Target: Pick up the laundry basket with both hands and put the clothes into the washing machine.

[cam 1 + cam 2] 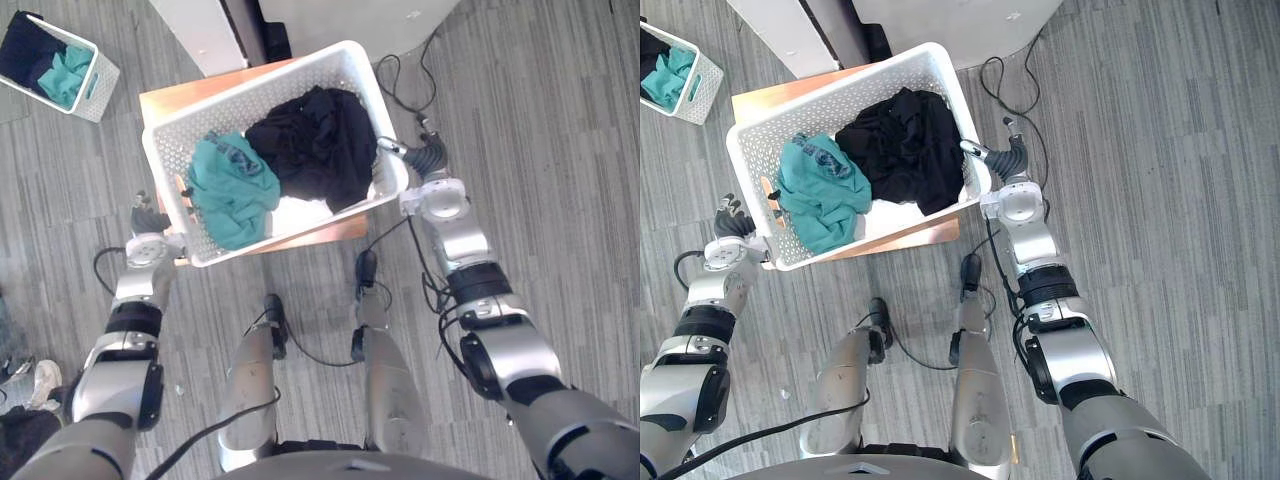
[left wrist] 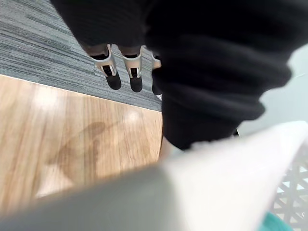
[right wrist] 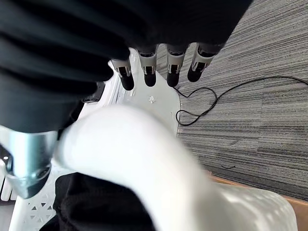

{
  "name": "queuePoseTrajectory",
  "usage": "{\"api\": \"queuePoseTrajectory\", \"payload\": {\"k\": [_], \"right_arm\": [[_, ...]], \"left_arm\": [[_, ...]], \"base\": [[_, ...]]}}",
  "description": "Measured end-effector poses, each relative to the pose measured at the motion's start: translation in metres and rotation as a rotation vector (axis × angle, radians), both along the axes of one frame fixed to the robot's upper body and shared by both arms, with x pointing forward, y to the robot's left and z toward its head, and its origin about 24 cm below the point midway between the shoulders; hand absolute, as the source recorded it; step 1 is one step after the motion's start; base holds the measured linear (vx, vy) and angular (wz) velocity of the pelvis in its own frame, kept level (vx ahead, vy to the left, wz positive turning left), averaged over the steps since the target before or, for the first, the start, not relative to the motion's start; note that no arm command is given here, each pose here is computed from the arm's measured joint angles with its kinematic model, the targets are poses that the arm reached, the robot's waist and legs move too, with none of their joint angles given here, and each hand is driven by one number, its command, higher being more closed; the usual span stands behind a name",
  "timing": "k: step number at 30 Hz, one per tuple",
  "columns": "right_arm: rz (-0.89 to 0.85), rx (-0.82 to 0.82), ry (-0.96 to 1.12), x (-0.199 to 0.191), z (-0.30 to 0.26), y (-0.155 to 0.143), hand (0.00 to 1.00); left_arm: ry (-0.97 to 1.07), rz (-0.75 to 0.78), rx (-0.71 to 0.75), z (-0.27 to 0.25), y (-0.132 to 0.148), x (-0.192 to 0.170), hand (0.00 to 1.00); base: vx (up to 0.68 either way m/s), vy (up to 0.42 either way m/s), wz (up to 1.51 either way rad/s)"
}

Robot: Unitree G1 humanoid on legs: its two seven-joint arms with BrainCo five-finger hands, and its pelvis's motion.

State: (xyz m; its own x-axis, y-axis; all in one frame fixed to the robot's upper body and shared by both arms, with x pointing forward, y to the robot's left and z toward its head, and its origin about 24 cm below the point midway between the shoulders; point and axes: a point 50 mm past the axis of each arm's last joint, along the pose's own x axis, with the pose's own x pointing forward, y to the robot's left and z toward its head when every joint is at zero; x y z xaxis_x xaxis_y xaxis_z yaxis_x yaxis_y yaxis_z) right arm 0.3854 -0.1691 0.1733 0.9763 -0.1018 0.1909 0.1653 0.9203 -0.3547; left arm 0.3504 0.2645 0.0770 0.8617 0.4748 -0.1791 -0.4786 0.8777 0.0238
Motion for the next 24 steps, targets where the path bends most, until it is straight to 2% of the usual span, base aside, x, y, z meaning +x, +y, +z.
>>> {"api": "queuePoseTrajectory", "payload": {"k": [6,11,17,24], "right_arm": [[0.078,-0.052,-0.001,-0.01,-0.008,0.019,0.0],[0.116,-0.042,0.011,-0.018,-0.019,0.028,0.0],[0.16,0.01,0.011,-0.022,-0.021,0.038,0.0],[0.195,0.055,0.015,-0.03,-0.027,0.045,0.0]], "left_arm": [[-0.027,0.01,-0.002,0.001,0.004,-0.007,0.0],[-0.049,0.056,0.008,0.008,0.021,-0.011,0.0],[-0.111,0.101,0.035,0.03,0.04,-0.013,0.0],[-0.176,0.113,0.013,0.049,0.043,-0.008,0.0]], "base": [[-0.04,-0.005,-0.01],[-0.07,-0.006,0.01],[-0.07,-0.011,0.0],[-0.04,-0.007,-0.03]]}}
